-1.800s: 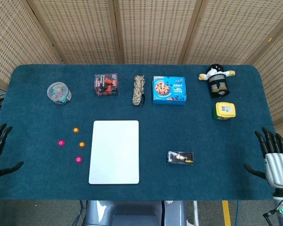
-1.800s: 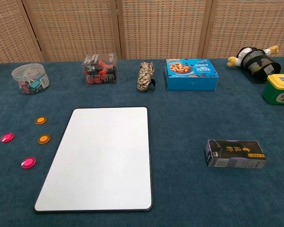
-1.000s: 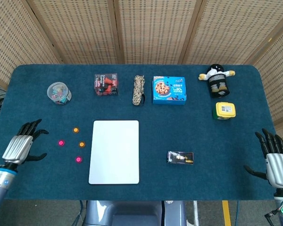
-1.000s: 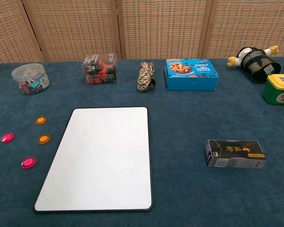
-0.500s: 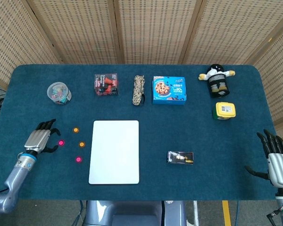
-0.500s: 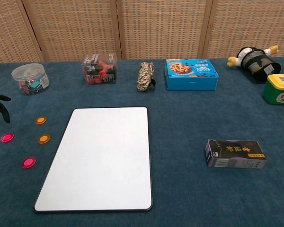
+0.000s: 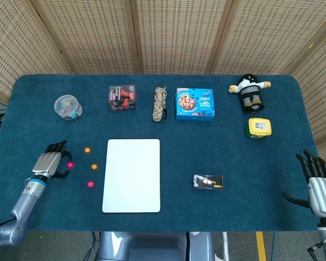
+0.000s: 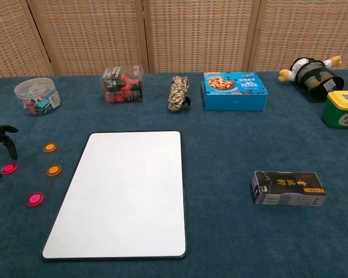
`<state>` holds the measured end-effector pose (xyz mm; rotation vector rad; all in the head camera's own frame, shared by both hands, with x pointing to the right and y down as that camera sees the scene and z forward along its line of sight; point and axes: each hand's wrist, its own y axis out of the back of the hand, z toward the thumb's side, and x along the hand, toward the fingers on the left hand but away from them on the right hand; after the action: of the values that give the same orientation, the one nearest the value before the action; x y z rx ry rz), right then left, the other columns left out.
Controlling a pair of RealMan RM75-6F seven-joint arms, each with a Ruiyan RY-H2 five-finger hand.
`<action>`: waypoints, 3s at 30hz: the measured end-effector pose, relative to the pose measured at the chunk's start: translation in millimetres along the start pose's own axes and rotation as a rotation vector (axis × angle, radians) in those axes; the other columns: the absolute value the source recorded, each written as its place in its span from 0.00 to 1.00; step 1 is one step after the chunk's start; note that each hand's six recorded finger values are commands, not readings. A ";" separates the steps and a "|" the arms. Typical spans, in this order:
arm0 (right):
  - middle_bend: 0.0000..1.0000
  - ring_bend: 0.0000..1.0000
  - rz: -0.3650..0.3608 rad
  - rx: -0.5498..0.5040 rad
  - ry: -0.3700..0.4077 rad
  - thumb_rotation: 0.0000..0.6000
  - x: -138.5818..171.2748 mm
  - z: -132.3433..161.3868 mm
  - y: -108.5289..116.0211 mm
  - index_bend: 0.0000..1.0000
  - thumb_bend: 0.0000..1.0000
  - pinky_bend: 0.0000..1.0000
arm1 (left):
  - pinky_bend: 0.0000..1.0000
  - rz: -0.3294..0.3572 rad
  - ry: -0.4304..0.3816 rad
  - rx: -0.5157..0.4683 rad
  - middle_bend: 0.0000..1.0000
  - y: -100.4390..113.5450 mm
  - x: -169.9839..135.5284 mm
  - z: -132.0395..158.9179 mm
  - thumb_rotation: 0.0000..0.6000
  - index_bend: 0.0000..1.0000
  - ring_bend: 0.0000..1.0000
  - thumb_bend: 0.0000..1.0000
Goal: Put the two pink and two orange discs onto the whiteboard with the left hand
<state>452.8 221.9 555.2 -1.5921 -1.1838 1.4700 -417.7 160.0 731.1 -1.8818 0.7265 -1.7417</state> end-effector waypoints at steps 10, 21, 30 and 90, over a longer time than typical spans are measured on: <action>0.00 0.00 0.003 -0.006 -0.003 1.00 -0.3 -0.7 -0.1 0.00 0.00 0.00 | 0.00 0.004 0.016 0.020 0.00 -0.9 2.1 -1.1 1.00 0.44 0.00 0.33; 0.00 0.00 0.001 -0.014 -0.003 1.00 -0.2 -0.8 0.5 0.00 0.00 0.00 | 0.00 -0.004 0.030 0.025 0.00 -2.6 3.6 -0.6 1.00 0.48 0.00 0.35; 0.00 0.00 0.000 -0.020 -0.003 1.00 0.0 -0.6 0.9 0.00 0.00 0.00 | 0.00 0.014 0.010 0.017 0.00 4.5 -1.9 2.8 1.00 0.50 0.00 0.35; 0.00 0.00 0.002 -0.039 -0.008 1.00 0.3 -2.6 2.0 0.00 0.03 0.00 | 0.00 -0.003 -0.275 0.120 0.00 -24.3 -54.2 88.3 1.00 0.38 0.00 0.34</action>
<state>455.7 221.7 553.6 -1.6156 -1.2222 1.4643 -331.0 213.1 699.4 -1.9854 0.5042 -1.4534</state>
